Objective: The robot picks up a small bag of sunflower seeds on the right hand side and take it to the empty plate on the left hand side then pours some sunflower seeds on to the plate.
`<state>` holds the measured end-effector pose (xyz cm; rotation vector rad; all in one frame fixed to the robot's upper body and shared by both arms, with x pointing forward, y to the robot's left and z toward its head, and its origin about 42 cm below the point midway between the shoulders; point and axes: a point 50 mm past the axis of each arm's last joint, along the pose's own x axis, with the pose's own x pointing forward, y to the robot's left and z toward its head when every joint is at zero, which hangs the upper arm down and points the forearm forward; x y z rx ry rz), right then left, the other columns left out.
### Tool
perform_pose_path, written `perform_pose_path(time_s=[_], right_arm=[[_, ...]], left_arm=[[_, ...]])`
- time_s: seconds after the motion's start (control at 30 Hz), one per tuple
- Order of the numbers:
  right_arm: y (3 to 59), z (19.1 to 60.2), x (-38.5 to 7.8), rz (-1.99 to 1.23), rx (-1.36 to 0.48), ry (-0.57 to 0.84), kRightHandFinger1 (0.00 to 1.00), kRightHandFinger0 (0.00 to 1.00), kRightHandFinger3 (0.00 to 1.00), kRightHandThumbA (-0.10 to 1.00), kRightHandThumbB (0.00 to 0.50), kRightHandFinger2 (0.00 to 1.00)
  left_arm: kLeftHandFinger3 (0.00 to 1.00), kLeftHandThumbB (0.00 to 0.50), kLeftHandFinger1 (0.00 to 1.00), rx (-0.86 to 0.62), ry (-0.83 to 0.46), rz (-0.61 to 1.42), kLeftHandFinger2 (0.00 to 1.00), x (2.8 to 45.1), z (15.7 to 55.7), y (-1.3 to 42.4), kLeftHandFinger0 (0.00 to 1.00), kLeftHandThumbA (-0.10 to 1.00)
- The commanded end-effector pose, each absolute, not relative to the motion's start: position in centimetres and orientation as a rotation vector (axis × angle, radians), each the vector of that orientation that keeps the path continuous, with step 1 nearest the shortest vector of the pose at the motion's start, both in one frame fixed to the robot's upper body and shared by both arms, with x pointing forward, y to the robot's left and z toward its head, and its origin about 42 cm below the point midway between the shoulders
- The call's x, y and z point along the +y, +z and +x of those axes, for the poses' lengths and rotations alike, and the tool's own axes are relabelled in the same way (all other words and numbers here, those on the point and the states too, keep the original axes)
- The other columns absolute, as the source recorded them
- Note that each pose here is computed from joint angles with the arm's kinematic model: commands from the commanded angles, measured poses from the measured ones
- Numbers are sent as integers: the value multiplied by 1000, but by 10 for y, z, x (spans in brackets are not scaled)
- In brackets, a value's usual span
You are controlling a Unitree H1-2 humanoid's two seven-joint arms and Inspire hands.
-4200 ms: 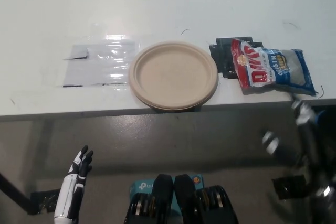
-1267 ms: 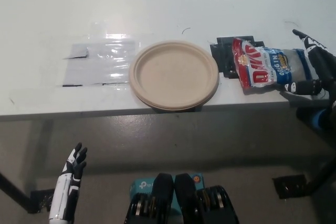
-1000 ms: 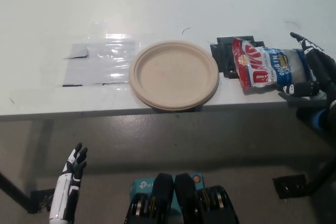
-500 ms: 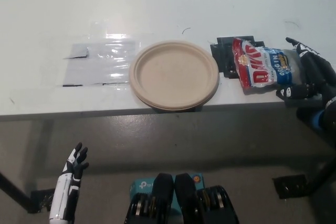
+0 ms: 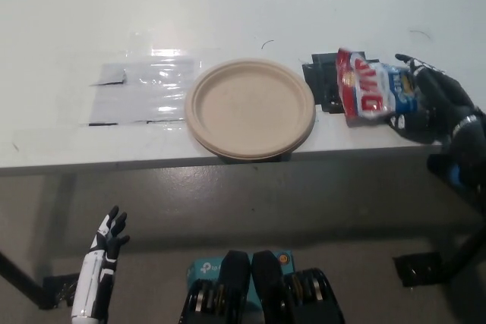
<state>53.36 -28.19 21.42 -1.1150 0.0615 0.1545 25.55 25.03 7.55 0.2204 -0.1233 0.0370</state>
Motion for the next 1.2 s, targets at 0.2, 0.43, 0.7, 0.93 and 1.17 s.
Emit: perform_pose_path(time_s=[0.2,0.43,0.7,0.93,1.17], right_arm=[[246,574,-263,-1455,180,218,1000,1000,1000,586,500,1000],[207,562,-264,-1541,269,267,995,924,1000,564,10,1000],[196,557,-258,-1116,290,342,104,0,466,424,0,409],[208,561,-244,-862,256,383,335,0,751,568,0,739],[215,563,-237,-714,197,408,306,0,539,520,0,581]], left_arm=[[1000,0,1000,-200,29,208,1000,251,256,84,944,1000],[1000,0,1000,-211,27,201,1000,253,255,84,933,1000],[1000,0,1000,-209,44,200,1000,259,255,85,897,1000],[1000,0,1000,-206,51,192,1000,259,256,85,916,1000],[1000,0,1000,-213,48,202,1000,258,259,87,908,1000]])
